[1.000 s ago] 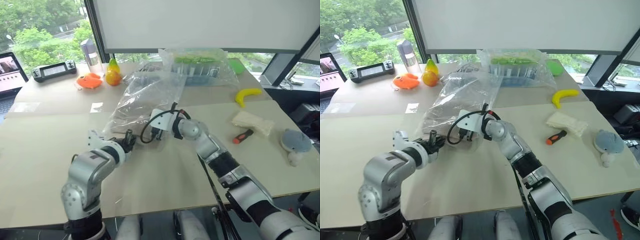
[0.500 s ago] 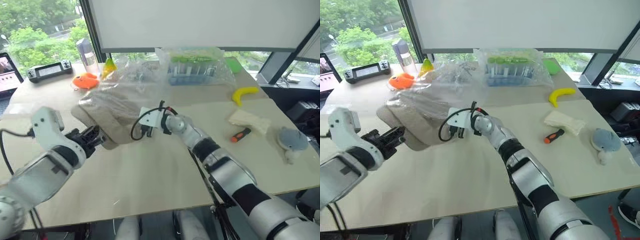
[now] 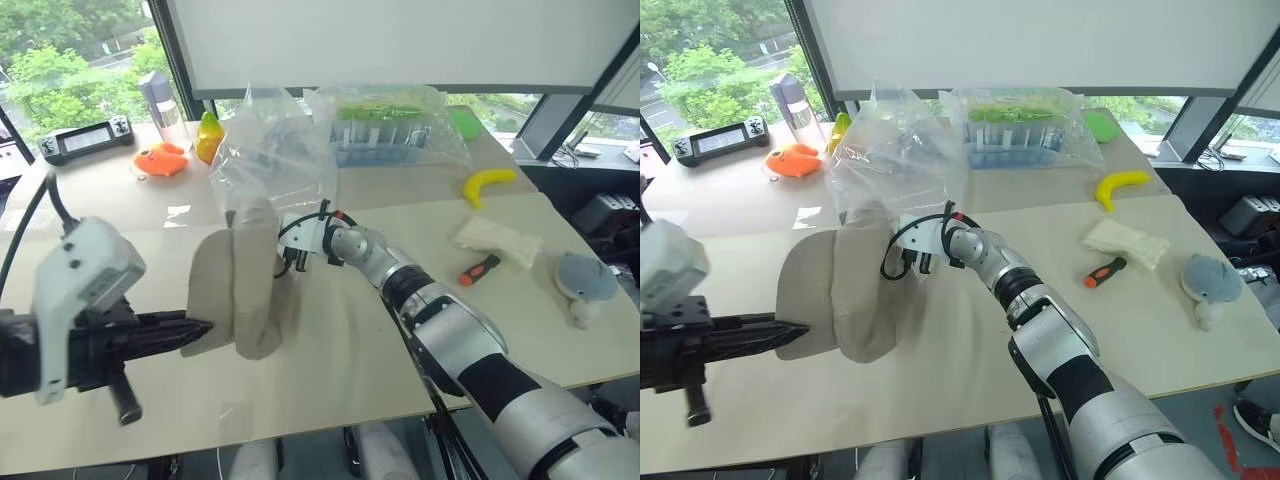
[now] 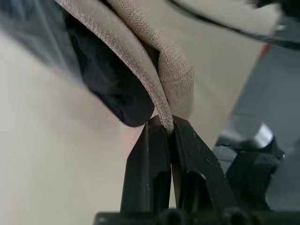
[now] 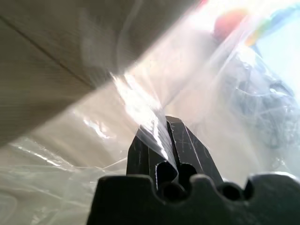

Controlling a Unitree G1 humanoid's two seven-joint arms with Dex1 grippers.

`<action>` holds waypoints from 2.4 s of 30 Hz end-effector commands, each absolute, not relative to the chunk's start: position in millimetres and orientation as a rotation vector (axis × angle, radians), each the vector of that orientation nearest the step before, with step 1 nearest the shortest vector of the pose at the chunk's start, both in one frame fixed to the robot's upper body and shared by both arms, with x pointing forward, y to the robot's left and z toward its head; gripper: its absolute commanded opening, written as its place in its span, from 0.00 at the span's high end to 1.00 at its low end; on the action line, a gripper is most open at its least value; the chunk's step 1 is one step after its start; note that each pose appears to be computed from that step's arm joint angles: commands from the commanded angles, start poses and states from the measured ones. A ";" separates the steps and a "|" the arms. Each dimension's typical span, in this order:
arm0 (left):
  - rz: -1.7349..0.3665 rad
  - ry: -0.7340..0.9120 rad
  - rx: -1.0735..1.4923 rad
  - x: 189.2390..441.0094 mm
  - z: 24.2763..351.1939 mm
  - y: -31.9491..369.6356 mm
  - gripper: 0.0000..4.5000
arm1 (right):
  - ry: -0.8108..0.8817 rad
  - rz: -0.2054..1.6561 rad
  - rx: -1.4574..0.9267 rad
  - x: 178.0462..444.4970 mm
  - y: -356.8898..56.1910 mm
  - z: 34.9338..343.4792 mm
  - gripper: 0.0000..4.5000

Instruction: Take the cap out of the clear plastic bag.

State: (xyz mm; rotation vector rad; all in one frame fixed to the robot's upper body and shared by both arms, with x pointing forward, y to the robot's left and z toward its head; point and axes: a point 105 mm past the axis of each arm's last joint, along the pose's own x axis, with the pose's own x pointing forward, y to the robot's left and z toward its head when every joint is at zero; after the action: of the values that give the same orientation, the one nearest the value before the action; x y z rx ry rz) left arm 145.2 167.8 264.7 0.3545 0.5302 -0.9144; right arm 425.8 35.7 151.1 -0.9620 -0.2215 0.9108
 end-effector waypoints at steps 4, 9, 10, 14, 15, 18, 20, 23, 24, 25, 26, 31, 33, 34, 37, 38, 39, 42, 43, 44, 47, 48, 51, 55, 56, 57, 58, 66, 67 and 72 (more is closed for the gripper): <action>-1.126 -0.059 0.177 140.6 374.1 165.0 0.99 | -0.263 0.887 -0.970 430.0 31.3 166.6 1.00; -1.150 -0.342 0.111 138.3 420.9 172.7 0.99 | -0.255 0.869 -0.975 433.0 23.9 167.1 1.00; -1.102 -0.375 0.072 145.5 427.6 177.8 0.99 | -0.254 0.867 -0.976 433.3 23.2 167.1 1.00; -0.660 -0.496 -0.125 210.5 439.5 217.3 0.99 | -0.253 0.856 -0.966 434.7 19.2 168.0 1.00; -0.555 -0.518 -0.183 226.5 438.2 227.5 0.99 | -0.252 0.853 -0.959 434.9 18.1 168.1 1.00; -0.098 -0.525 -0.426 289.0 406.6 279.9 0.99 | -0.247 0.857 -0.947 433.7 17.1 164.8 1.00; -0.050 -0.426 -0.629 310.1 365.1 281.7 0.99 | -0.254 0.871 -0.933 431.3 18.7 164.5 1.00; 0.037 -0.229 -0.832 327.1 285.0 271.0 0.99 | -0.266 0.887 -0.914 428.2 19.0 165.5 1.00; 0.070 -0.179 -0.882 326.9 261.8 265.9 0.99 | -0.268 0.891 -0.911 427.3 18.7 165.5 1.00; 0.089 -0.152 -0.912 325.5 249.0 262.3 0.99 | -0.270 0.894 -0.910 426.7 18.6 165.7 1.00; 0.110 -0.114 -0.927 323.3 235.6 258.7 0.99 | -0.269 0.896 -0.909 426.3 18.2 165.5 1.00; 0.375 0.170 -0.983 289.0 143.6 256.7 0.99 | -0.259 0.894 -0.909 425.9 11.2 164.3 1.00; 0.562 0.275 -0.963 266.4 106.4 274.3 0.99 | -0.259 0.892 -0.909 425.9 10.0 165.5 1.00; 0.621 0.304 -0.942 257.4 95.2 283.0 0.99 | -0.259 0.891 -0.909 425.9 9.9 166.1 1.00; 0.648 0.289 -0.786 248.8 87.3 311.0 0.99 | -0.261 0.890 -0.907 425.5 10.6 167.5 1.00; 0.675 0.312 -0.741 243.8 80.6 322.7 0.99 | -0.262 0.890 -0.906 425.3 11.1 168.0 1.00; 0.707 0.310 -0.736 239.7 76.7 333.7 0.92 | -0.263 0.892 -0.906 424.9 11.4 168.3 1.00; 0.668 0.246 -0.795 243.5 87.2 341.8 0.71 | -0.265 0.898 -0.906 423.7 11.2 169.3 1.00; 0.596 0.209 -0.841 250.9 98.8 335.2 0.59 | -0.262 0.900 -0.907 423.5 10.7 169.3 1.00; 0.491 0.175 -0.880 260.6 115.8 324.8 0.52 | -0.253 0.907 -0.907 423.1 9.9 168.2 1.00; 0.265 0.185 -0.788 271.8 149.2 306.6 0.29 | -0.242 0.920 -0.909 422.0 8.4 167.1 1.00; 0.190 0.203 -0.742 272.6 157.8 300.0 0.20 | -0.240 0.925 -0.911 421.6 8.1 167.0 1.00; -0.132 0.289 -0.429 265.7 185.3 264.4 0.02 | -0.229 0.951 -0.908 419.6 6.8 168.2 1.00; -0.432 0.467 0.147 239.4 183.0 235.3 0.02 | -0.248 1.013 -0.866 411.5 13.7 181.6 1.00; -0.516 0.510 0.234 231.4 180.3 227.8 0.02 | -0.258 1.033 -0.868 408.2 16.5 184.6 1.00; -0.591 0.527 0.273 225.1 180.3 220.6 0.02 | -0.265 1.051 -0.870 405.0 19.3 186.5 1.00; -0.654 0.521 0.293 220.9 183.1 213.8 0.02 | -0.271 1.070 -0.871 401.6 21.9 187.9 1.00; -0.755 0.224 0.261 248.4 235.5 183.8 0.00 | -0.194 1.246 -0.820 373.5 19.8 179.1 0.83; -0.768 0.198 0.257 250.5 240.6 180.6 0.00 | -0.174 1.267 -0.813 369.5 15.5 177.2 0.78; -0.878 0.088 0.202 249.2 264.9 168.6 0.00 | -0.085 1.377 -0.638 342.5 -2.6 187.4 0.40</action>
State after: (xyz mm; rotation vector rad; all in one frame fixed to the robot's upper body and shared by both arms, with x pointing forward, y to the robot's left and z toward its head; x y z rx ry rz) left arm 251.9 173.6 247.8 0.2176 0.1644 -0.8269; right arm 360.5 -2.7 159.2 -0.7604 -0.0468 1.3070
